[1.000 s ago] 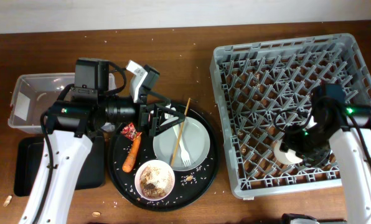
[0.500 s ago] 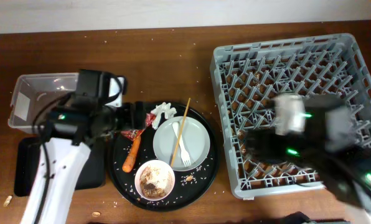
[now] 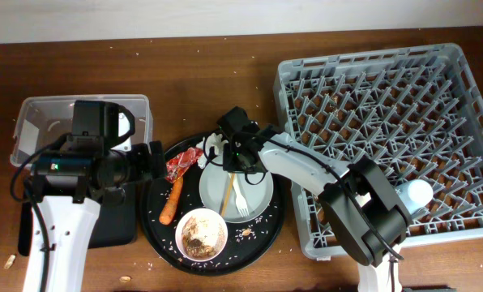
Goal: Sort waste into correct bins and load items into the dishwasher rack
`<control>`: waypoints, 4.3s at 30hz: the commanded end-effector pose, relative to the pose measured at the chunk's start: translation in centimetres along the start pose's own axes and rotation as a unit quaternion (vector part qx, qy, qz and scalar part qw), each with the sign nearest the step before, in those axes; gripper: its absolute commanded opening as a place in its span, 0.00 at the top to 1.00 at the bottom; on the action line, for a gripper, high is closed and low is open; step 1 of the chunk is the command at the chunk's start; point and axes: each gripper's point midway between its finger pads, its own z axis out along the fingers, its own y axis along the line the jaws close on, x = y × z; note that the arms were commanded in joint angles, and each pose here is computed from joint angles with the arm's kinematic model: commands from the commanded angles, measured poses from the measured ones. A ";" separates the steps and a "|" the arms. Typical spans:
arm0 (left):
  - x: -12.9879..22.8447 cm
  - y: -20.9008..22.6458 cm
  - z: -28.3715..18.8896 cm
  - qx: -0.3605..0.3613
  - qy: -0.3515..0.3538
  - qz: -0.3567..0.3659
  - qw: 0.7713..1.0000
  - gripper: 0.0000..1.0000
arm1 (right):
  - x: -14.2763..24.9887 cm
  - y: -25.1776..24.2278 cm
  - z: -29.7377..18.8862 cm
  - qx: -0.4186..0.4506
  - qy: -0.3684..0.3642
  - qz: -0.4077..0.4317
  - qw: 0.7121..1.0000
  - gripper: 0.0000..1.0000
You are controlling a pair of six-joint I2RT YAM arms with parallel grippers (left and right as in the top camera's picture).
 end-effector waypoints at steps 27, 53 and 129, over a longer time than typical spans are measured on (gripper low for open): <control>-0.1 0.4 -0.3 -0.007 -0.006 -0.009 1.000 0.01 | -4.2 -4.1 -16.5 0.039 -0.093 -0.183 0.978 0.44; -0.1 0.4 -0.3 -0.007 -0.006 -0.009 1.000 0.01 | -5.2 -13.4 -14.7 0.123 -0.023 -0.102 0.987 0.58; -1.2 -12.7 24.1 -0.039 0.025 0.185 0.982 0.18 | 12.5 -17.3 -52.5 0.021 -0.488 0.029 0.872 0.01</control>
